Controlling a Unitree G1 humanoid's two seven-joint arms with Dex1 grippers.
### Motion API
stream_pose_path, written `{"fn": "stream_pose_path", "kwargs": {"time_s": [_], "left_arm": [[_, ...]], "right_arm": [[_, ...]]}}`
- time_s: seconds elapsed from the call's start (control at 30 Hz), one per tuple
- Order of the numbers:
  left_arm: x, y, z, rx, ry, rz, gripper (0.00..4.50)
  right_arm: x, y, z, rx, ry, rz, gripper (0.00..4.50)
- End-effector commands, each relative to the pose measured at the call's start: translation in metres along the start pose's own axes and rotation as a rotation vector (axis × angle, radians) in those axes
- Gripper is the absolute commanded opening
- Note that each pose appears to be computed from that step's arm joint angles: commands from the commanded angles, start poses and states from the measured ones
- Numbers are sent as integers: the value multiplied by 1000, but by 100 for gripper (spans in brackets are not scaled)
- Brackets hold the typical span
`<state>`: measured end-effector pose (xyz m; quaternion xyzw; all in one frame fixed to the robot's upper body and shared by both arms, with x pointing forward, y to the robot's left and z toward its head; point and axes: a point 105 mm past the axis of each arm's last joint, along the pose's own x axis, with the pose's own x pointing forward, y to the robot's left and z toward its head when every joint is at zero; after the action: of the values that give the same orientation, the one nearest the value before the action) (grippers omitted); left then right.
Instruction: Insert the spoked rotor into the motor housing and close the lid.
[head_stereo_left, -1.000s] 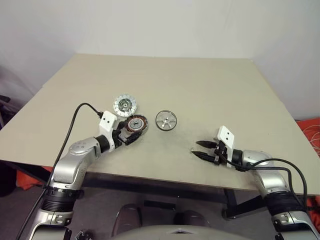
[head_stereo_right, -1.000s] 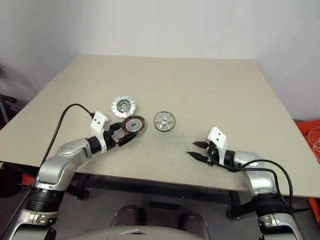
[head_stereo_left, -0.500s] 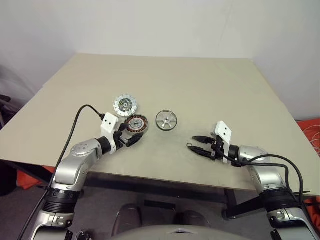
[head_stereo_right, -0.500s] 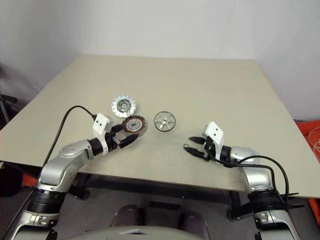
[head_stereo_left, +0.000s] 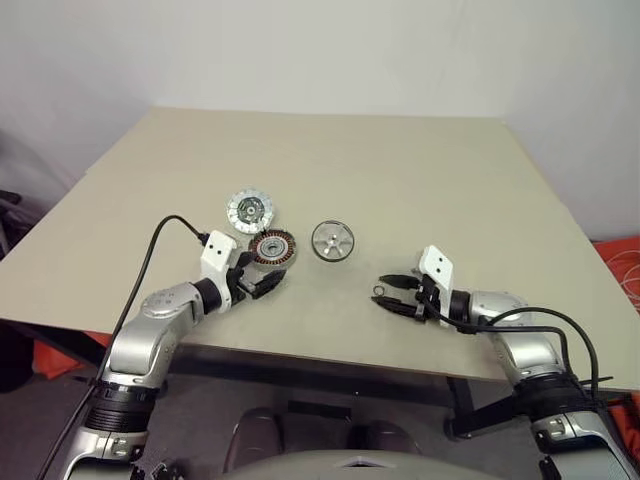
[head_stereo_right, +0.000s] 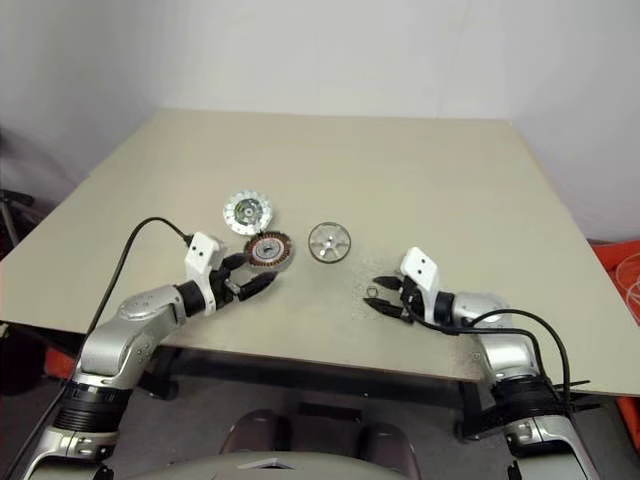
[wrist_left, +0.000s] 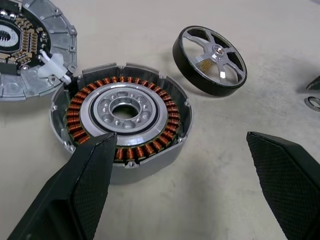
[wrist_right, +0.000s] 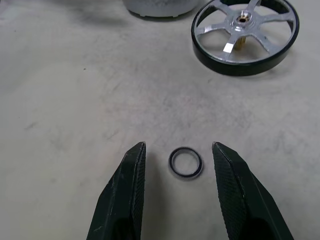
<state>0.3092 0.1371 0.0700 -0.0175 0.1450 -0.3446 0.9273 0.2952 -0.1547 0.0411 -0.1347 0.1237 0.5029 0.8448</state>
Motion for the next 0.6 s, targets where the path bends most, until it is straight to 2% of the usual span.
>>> {"fn": "stream_pose_path", "kwargs": {"time_s": [0.03, 0.6], "left_arm": [[-1, -3, 12, 28, -40, -4, 439], [-2, 1, 13, 34, -40, 3, 439]], "right_arm": [[0, -7, 13, -41, -26, -12, 234], [-1, -2, 0, -12, 15, -14, 234]]}}
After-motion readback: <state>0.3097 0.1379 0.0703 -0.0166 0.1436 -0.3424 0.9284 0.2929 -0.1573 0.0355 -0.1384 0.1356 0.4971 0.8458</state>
